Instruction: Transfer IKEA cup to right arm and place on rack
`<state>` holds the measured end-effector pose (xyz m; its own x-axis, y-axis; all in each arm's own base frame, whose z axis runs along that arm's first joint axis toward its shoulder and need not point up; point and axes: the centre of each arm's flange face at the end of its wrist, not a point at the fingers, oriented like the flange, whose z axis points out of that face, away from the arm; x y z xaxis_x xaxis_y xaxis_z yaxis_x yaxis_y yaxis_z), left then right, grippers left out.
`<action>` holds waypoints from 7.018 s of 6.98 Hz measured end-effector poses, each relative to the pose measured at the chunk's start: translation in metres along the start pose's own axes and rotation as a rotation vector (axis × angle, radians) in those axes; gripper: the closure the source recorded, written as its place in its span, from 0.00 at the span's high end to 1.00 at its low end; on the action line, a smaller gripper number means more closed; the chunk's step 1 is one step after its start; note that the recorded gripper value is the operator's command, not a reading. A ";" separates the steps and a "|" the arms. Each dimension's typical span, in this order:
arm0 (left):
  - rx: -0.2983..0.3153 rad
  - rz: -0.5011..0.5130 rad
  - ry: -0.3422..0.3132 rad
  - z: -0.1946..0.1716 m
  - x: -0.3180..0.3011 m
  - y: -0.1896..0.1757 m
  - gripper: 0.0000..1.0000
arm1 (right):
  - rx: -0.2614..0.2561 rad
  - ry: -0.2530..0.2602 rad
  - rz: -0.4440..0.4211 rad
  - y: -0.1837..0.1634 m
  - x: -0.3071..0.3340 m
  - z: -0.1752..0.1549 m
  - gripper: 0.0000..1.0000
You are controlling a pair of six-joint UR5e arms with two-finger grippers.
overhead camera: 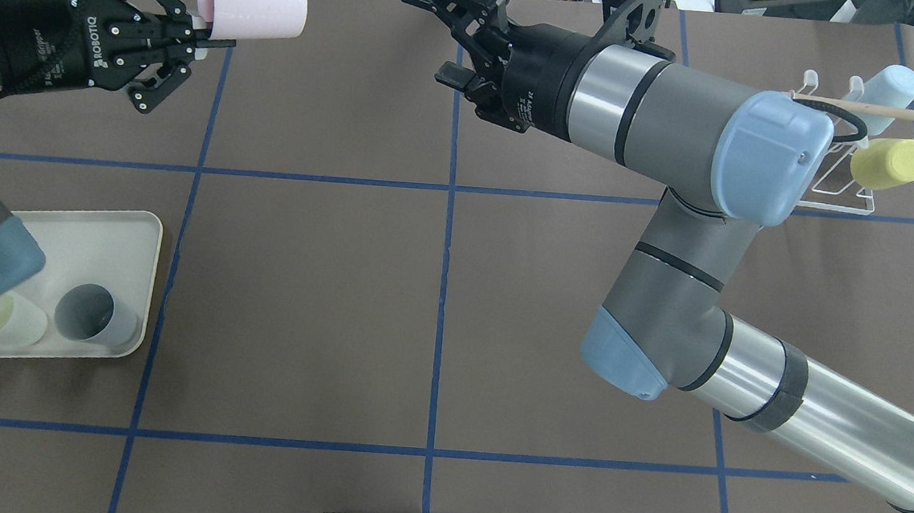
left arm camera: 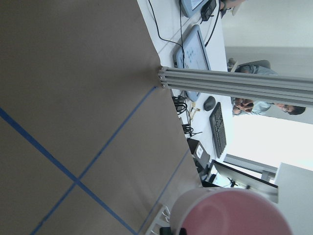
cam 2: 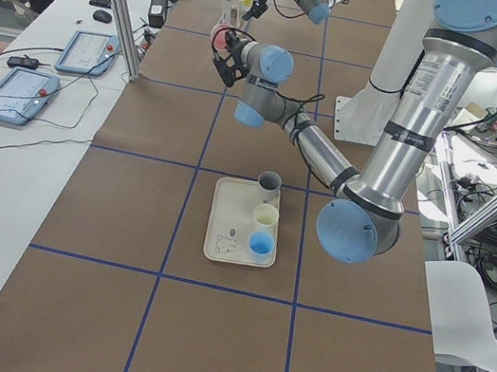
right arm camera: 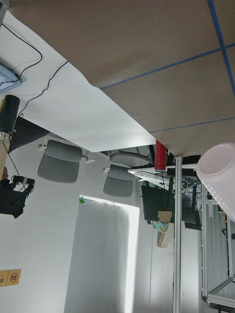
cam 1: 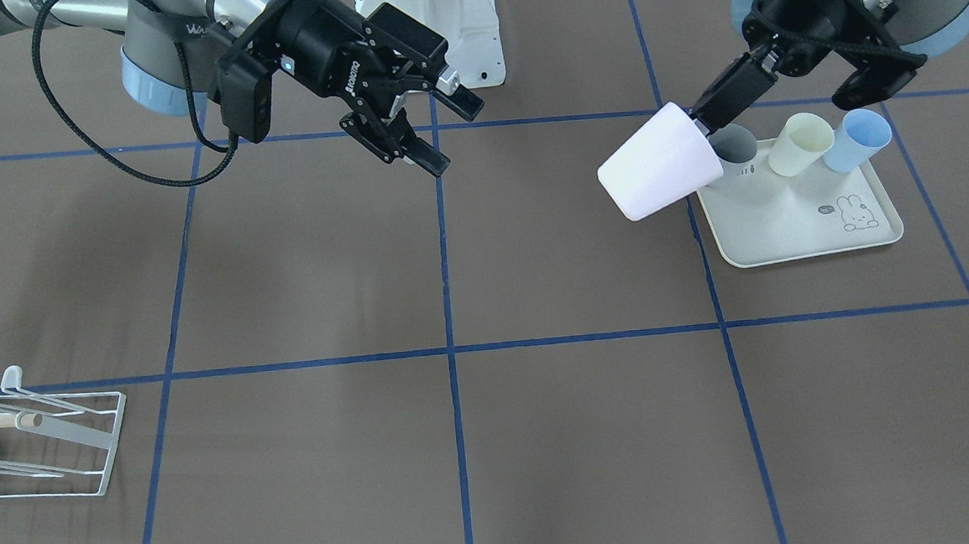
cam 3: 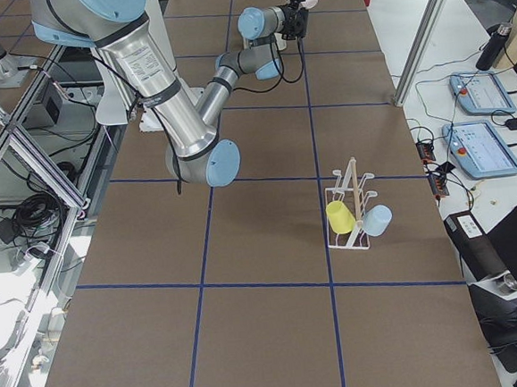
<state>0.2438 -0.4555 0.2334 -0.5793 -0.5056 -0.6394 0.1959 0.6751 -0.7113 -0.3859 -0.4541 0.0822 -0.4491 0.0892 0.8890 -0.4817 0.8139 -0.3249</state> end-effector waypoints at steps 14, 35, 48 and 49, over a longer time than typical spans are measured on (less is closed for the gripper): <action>-0.208 -0.342 0.314 0.098 -0.058 0.088 0.00 | 0.017 -0.116 0.025 0.004 0.009 0.003 0.98; -0.063 0.225 0.118 0.034 -0.117 0.025 1.00 | 0.333 0.375 -0.615 -0.221 0.159 -0.194 0.00; -0.046 0.235 0.098 0.021 -0.125 0.017 1.00 | 0.382 0.870 -1.033 -0.263 0.267 -0.278 0.00; -0.046 0.235 0.098 0.021 -0.125 0.017 1.00 | 0.378 0.879 -1.037 -0.264 0.268 -0.274 0.00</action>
<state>0.3364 -0.3917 0.2949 -0.5968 -0.2792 -0.7523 0.2987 0.7928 -0.5312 -0.1727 -0.4878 0.4952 0.7707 -0.0086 0.6371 -0.5322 0.5410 0.6512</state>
